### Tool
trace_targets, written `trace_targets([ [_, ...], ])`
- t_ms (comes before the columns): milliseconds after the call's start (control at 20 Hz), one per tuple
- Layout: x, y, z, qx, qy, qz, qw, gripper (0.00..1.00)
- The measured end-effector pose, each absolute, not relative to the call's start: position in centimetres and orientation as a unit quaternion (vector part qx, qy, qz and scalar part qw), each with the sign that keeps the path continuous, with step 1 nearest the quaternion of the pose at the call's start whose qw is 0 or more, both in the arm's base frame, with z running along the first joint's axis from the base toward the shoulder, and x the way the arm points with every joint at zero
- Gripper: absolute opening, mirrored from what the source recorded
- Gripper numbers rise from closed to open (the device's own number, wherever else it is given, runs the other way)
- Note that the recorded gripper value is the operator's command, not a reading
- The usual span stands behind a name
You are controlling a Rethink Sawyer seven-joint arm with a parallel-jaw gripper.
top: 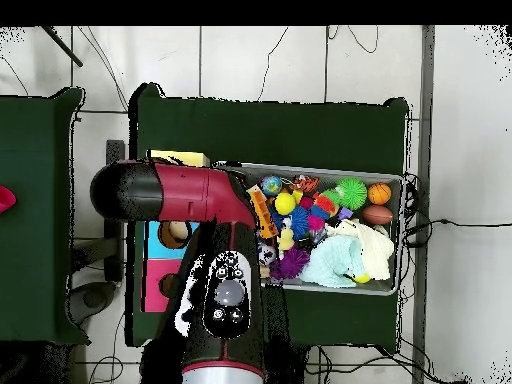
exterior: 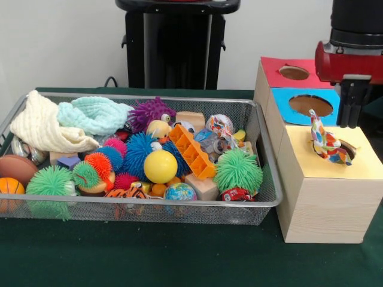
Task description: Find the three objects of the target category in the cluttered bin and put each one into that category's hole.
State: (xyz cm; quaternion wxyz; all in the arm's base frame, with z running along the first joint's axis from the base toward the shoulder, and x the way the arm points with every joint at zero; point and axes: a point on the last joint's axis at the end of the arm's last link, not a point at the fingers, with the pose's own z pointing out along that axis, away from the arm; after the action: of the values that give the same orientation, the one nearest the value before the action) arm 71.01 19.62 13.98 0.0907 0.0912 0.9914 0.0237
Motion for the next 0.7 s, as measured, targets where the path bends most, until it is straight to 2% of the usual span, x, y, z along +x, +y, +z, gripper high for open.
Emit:
trace_targets([
  [350, 72.4, 16.4, 14.2, 0.095, 0.99, 0.004, 0.105, 0.0],
  [700, 72.4, 14.0, 12.9, 0.103, 0.99, -0.007, 0.098, 0.0],
])
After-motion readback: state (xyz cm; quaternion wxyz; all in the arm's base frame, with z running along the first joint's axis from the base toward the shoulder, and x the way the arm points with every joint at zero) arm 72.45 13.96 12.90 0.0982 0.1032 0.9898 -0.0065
